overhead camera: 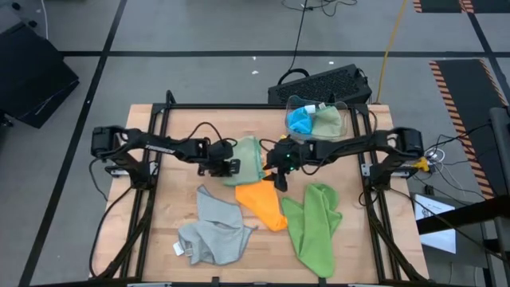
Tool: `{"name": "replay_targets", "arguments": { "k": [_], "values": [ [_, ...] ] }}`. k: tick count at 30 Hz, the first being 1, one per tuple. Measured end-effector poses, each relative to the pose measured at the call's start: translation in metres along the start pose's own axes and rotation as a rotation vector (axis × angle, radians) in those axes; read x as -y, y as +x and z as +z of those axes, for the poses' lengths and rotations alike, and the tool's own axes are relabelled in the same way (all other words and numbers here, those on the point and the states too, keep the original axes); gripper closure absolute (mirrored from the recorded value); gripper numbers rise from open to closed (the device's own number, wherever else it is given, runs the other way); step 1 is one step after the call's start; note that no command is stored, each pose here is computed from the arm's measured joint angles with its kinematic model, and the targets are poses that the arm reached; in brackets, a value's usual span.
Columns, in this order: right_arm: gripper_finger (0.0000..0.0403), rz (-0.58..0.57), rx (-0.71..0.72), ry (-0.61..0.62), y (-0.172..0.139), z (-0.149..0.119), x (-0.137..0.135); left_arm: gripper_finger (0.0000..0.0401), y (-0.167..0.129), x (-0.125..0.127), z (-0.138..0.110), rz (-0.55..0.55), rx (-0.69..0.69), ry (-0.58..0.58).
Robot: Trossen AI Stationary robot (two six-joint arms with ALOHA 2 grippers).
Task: Fold microfiber towels
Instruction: Fold the light green microfiber towel
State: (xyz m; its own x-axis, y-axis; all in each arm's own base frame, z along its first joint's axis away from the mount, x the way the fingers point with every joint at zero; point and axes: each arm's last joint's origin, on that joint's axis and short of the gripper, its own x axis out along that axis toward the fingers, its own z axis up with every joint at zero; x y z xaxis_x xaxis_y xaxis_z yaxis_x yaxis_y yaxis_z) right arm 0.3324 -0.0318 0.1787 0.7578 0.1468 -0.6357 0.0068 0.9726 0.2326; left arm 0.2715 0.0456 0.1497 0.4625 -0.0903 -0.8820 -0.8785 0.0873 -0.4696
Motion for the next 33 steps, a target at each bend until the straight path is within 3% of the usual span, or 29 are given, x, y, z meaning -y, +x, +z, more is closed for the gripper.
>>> {"name": "replay_targets", "arguments": {
  "k": [5,11,18,24,26,33],
  "values": [
    [0.0204,0.009,0.005,-0.139,0.019,-0.007,0.002,0.0223,-0.003,-0.009,-0.007,0.087,-0.055,-0.002],
    [0.0204,0.008,-0.021,-0.256,0.024,-0.012,0.004,0.0156,-0.028,-0.004,-0.013,0.001,-0.078,0.179],
    [0.0204,0.008,-0.037,-0.486,0.022,-0.012,0.005,0.0144,-0.069,-0.002,-0.032,-0.040,0.114,0.567],
    [0.0204,-0.051,-0.064,-0.629,0.020,-0.019,0.017,0.0143,-0.069,0.009,-0.056,-0.038,0.274,0.933],
    [0.0204,-0.069,-0.064,-0.634,0.019,-0.022,0.024,0.0139,-0.063,0.013,-0.063,-0.040,0.284,0.995],
    [0.0197,-0.085,-0.023,-0.686,0.019,-0.030,0.038,0.0095,-0.040,0.022,-0.073,-0.060,0.292,1.030]
  ]
}}
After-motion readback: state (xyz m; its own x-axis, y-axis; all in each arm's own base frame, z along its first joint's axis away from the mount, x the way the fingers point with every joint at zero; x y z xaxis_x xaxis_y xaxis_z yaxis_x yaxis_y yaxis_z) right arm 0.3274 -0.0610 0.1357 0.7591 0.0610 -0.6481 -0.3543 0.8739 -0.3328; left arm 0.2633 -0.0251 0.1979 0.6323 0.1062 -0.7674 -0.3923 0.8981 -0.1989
